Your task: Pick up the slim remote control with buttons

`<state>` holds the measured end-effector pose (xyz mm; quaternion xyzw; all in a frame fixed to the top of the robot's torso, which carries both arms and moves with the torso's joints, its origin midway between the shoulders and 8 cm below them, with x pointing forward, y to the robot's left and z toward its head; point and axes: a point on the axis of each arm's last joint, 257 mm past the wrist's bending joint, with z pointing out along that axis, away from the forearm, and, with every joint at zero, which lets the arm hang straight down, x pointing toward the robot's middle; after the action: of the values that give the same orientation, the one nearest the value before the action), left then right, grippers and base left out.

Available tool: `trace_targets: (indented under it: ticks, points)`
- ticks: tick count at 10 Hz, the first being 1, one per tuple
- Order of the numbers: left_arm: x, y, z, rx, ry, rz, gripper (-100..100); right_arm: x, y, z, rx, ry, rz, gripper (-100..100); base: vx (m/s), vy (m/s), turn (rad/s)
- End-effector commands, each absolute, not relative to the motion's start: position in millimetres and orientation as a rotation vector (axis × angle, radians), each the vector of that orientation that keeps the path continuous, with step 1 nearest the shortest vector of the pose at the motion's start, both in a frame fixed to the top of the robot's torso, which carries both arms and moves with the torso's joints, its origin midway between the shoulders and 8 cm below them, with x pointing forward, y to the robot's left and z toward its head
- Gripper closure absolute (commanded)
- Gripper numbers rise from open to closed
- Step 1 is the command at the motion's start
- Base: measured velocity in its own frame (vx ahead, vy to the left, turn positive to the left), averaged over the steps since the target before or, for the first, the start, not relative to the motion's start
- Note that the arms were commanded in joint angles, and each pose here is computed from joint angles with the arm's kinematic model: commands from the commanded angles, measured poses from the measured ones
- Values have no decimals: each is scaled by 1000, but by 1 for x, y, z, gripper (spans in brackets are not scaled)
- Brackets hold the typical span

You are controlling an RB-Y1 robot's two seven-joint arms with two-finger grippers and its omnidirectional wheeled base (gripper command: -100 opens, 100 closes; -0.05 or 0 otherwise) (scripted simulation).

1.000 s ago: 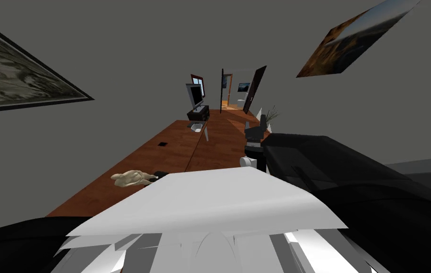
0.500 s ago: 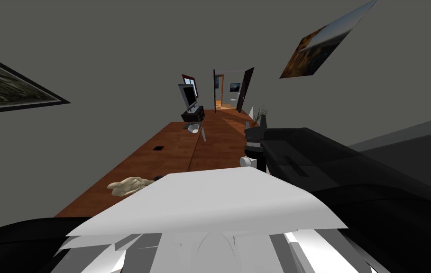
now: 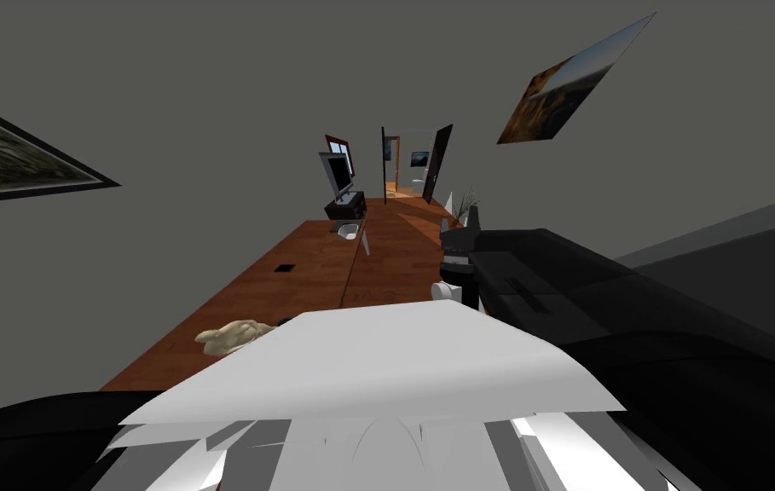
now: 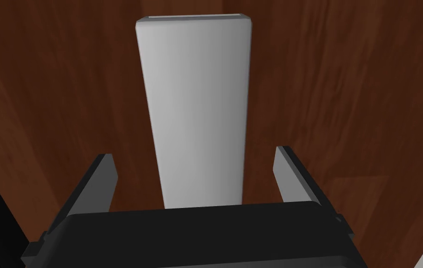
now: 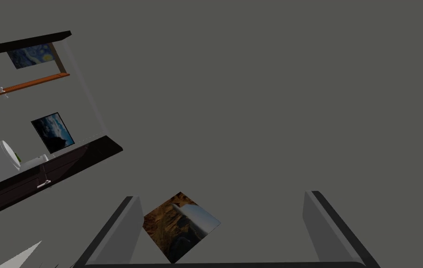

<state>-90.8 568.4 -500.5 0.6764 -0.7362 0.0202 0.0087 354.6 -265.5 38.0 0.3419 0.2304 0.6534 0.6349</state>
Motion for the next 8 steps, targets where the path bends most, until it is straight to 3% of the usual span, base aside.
trace_targets:
  ticks: [1, 3, 4, 8]
  points:
    - [-96, 564, -507, 2112, -2301, 62, -100, 355, -265, 38, 781, 527, 1493, 0, 36, 25, -7]
    - [-96, 563, -509, 2114, -2300, 63, -100, 355, -265, 38, 781, 527, 1493, 0, 24, 22, -4]
    - [-96, 562, -509, 2113, -2302, 62, 100, 355, -265, 38, 781, 527, 1493, 0, 0, 0, 0]
    - [-97, 562, -509, 2113, -2300, 60, 100, 355, -265, 38, 781, 527, 1493, 0, 0, 0, 0]
